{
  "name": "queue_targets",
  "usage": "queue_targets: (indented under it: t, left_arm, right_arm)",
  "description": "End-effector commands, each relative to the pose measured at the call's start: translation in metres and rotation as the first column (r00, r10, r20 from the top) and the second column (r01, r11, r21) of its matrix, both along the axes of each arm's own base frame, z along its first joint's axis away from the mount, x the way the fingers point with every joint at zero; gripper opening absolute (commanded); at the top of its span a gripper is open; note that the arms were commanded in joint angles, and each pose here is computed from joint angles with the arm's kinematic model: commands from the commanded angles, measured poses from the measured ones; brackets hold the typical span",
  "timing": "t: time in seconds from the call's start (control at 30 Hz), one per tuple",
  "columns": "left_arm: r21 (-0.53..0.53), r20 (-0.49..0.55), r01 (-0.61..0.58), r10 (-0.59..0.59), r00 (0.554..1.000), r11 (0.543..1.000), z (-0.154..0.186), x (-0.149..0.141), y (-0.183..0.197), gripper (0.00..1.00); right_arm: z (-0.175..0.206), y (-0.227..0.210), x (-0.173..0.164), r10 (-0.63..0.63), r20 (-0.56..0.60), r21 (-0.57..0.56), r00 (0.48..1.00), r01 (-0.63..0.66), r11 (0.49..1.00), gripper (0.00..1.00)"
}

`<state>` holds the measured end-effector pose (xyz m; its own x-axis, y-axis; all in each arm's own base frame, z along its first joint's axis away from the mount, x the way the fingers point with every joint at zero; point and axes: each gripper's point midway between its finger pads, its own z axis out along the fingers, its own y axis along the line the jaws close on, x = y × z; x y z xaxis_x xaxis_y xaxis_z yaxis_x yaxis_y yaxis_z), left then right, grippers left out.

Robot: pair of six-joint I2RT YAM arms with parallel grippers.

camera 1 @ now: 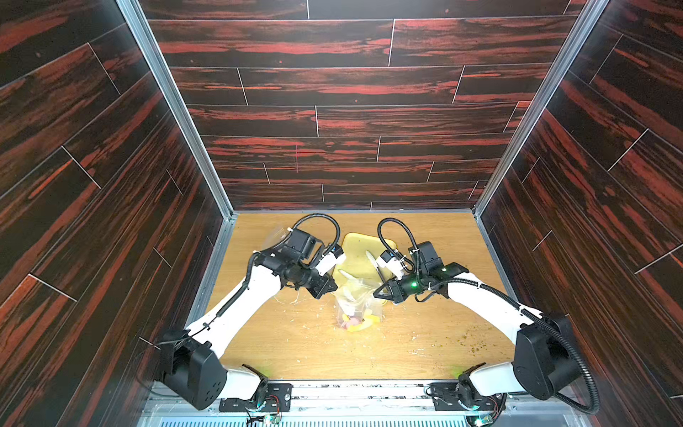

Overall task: Put the cookies into a resealable bag to prevent moisture
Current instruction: Close the ziploc bag at the center of the board.

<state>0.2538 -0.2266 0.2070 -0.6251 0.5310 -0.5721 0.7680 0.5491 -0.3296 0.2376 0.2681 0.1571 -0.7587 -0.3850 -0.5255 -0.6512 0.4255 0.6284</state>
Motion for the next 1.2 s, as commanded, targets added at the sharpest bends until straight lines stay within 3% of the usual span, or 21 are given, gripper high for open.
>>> queue_targets:
  t: [0.0, 0.07, 0.1, 0.13, 0.2, 0.23, 0.4, 0.63, 0.83, 1.17]
  left_arm:
    - [0.02, -0.016, 0.003, -0.002, 1.0, 1.0, 0.013, -0.016, 0.008, 0.0]
    - [0.058, -0.012, -0.003, 0.003, 1.0, 0.998, 0.003, -0.018, 0.015, 0.01]
    - [0.075, -0.013, -0.007, 0.008, 1.0, 0.997, -0.002, -0.018, 0.018, 0.24]
    - [0.084, -0.017, -0.004, 0.005, 1.0, 0.996, -0.006, -0.021, 0.019, 0.39]
    - [0.074, 0.0, -0.016, 0.016, 1.0, 0.997, -0.013, -0.019, 0.019, 0.55]
    - [0.065, 0.014, -0.031, 0.031, 0.999, 0.997, -0.014, -0.015, 0.017, 0.57]
    - [-0.006, 0.019, -0.041, 0.041, 0.999, 0.999, -0.017, -0.01, 0.0, 0.58]
    - [0.167, 0.113, -0.022, 0.003, 0.994, 0.986, -0.055, 0.001, 0.011, 0.57]
    - [0.036, 0.205, 0.019, -0.026, 0.978, 0.999, -0.037, 0.02, -0.015, 0.53]
    - [0.052, 0.168, 0.056, -0.064, 0.984, 0.997, -0.046, 0.014, -0.016, 0.28]
  right_arm:
    - [0.003, 0.0, 0.001, 0.024, 0.023, -0.004, 0.999, -0.024, 1.0, 0.04]
    - [0.003, 0.0, 0.0, 0.024, 0.026, 0.001, 0.999, -0.024, 1.0, 0.04]
    - [0.003, -0.001, 0.001, 0.02, 0.023, -0.001, 1.0, -0.02, 1.0, 0.04]
    - [0.001, -0.001, 0.001, 0.018, 0.02, -0.006, 1.0, -0.018, 1.0, 0.04]
    - [-0.002, -0.002, 0.002, 0.018, 0.017, -0.013, 1.0, -0.018, 1.0, 0.04]
    - [-0.003, -0.002, 0.003, 0.017, 0.014, -0.015, 1.0, -0.017, 1.0, 0.04]
    - [0.001, 0.0, 0.004, 0.02, 0.022, -0.005, 1.0, -0.02, 1.0, 0.04]
    - [0.002, 0.002, 0.005, 0.028, 0.019, 0.001, 0.999, -0.028, 1.0, 0.04]
    - [0.003, 0.003, 0.006, 0.028, 0.018, 0.008, 0.999, -0.028, 1.0, 0.04]
    - [0.002, 0.004, 0.007, 0.032, 0.014, 0.011, 0.999, -0.032, 0.999, 0.04]
